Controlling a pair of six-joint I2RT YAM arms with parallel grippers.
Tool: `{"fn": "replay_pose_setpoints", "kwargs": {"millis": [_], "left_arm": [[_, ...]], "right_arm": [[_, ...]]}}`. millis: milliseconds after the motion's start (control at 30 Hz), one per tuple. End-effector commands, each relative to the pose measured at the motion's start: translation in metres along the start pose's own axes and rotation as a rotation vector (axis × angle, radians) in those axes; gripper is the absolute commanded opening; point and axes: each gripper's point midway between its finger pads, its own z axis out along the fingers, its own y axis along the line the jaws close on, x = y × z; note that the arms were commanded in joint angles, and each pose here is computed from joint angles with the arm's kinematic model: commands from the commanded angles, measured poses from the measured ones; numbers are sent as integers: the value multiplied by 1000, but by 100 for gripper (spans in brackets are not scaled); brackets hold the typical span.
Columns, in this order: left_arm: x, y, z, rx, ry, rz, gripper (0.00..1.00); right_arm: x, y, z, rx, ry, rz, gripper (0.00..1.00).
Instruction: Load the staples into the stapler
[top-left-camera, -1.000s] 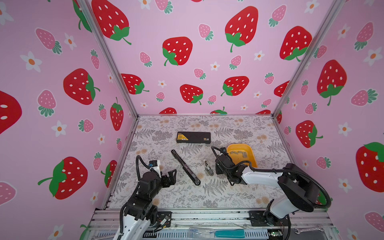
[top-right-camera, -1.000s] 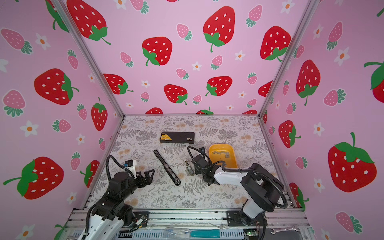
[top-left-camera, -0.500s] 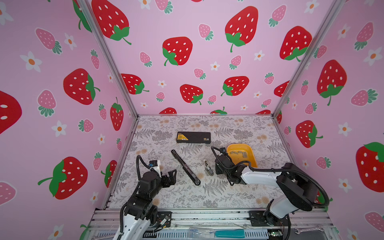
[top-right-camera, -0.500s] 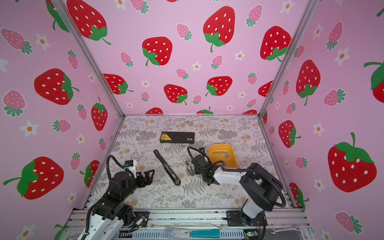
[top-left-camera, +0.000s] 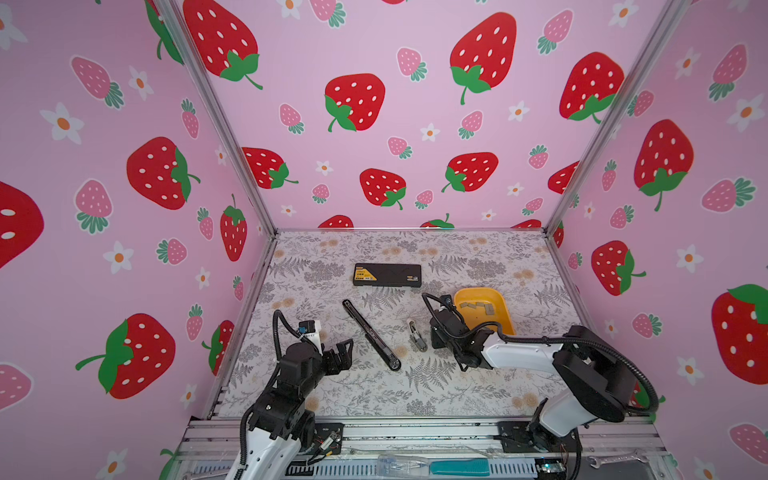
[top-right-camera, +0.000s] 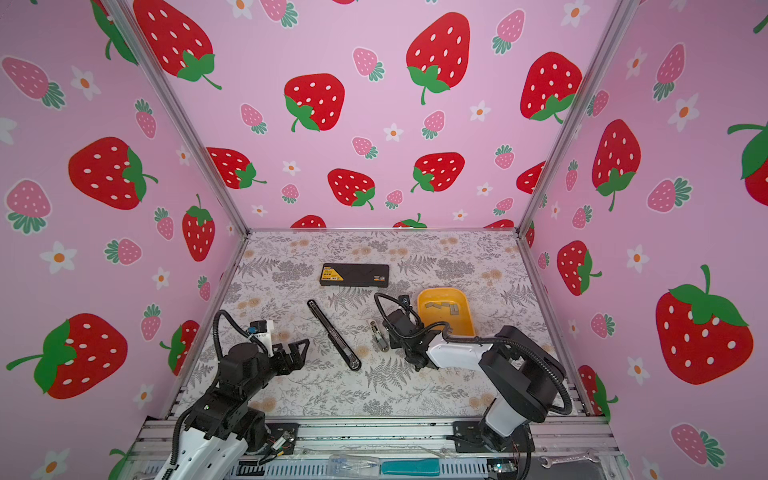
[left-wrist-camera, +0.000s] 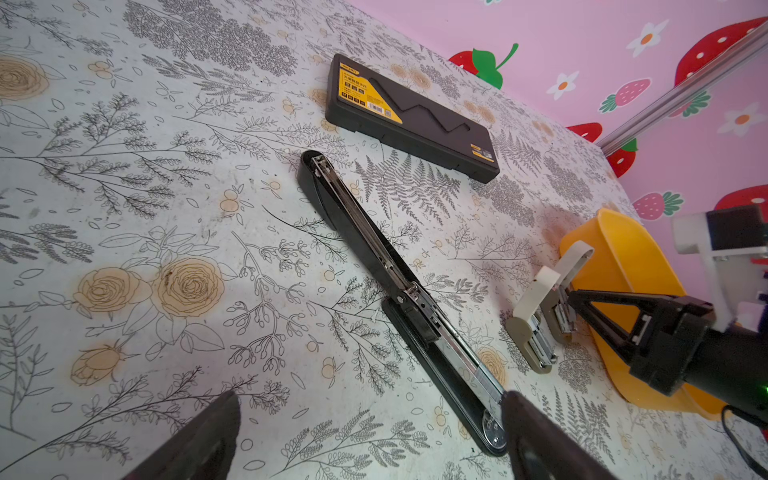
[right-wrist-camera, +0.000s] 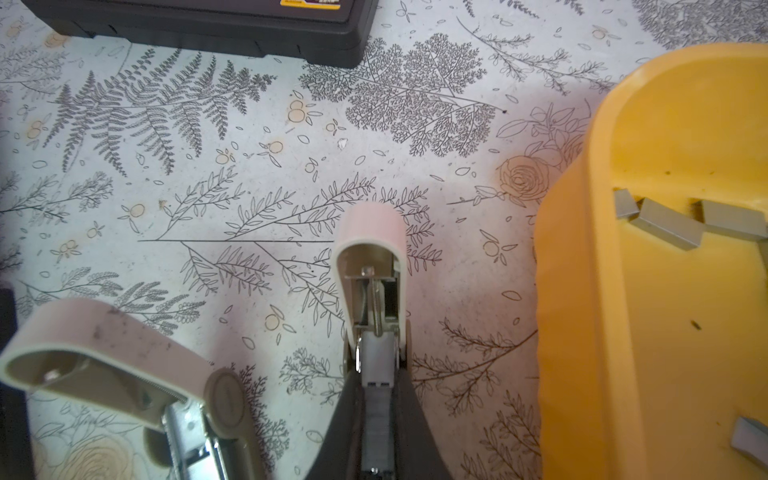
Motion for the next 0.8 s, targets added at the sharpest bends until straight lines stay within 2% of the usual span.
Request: {"fn": "replay_pose_setpoints", "kwargs": {"millis": [0,767], "left_arm": [[-6,-1,-1,4,-20,-7,99],[-5,-2,-1,5,-19,-8,99]], "right_arm": [[11,-5,4,26,18,-12,13],[0,-2,-5,4,-12,-6,12]]}}
